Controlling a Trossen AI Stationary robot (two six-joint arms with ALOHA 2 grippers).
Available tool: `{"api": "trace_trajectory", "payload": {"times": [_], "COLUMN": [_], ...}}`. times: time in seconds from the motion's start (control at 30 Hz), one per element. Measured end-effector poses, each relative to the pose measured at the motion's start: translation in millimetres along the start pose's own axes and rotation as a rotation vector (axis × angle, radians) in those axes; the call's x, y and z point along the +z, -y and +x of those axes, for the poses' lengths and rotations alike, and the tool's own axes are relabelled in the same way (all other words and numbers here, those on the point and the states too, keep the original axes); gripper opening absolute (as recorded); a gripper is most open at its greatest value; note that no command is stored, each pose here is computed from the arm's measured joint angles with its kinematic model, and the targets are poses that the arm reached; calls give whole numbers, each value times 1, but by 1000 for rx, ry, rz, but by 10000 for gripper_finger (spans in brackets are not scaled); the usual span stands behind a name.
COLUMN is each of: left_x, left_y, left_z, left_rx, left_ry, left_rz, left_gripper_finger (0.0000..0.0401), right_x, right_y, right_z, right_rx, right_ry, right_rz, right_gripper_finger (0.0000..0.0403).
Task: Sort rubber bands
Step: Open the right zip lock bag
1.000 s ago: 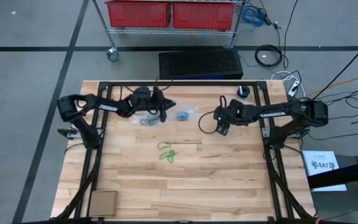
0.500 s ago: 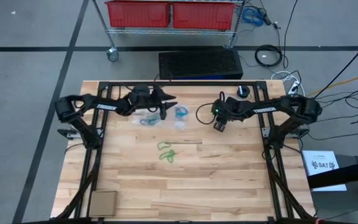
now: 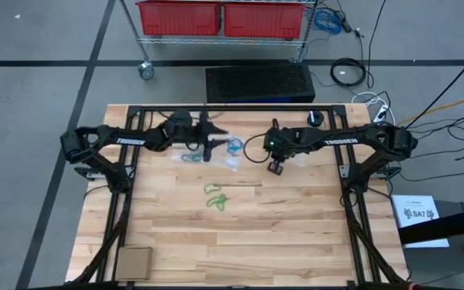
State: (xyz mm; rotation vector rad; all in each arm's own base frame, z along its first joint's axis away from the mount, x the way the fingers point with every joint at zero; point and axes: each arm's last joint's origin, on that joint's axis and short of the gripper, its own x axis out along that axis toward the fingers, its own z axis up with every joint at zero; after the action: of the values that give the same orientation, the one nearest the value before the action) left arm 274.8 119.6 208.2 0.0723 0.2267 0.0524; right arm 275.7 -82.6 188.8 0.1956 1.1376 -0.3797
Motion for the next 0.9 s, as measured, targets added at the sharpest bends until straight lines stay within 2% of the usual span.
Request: {"api": "trace_trajectory", "payload": {"times": [0.17, 0.3, 0.4, 0.63, 0.9], "left_x": [4, 13, 22, 34, 42], "left_y": [31, 51, 62, 72, 84], "left_z": [9, 16, 20, 27, 30], "left_rx": [-107, -138, -152, -92, -157], "left_ry": [-5, 17, 17, -82, -96], "left_rz": [48, 72, 83, 101, 105], "left_gripper_finger": [156, 156, 156, 156, 156], "right_x": [33, 51, 58, 61, 63], "right_y": [-24, -41, -53, -70, -73], "right_z": [-34, -59, -71, -80, -81], "right_rx": [117, 170, 195, 230, 239], "right_ry": [84, 161, 198, 250, 287], "right_rz": [-9, -47, -75, -109, -110], "right_gripper_finger": [3, 1, 1, 1, 0]}}
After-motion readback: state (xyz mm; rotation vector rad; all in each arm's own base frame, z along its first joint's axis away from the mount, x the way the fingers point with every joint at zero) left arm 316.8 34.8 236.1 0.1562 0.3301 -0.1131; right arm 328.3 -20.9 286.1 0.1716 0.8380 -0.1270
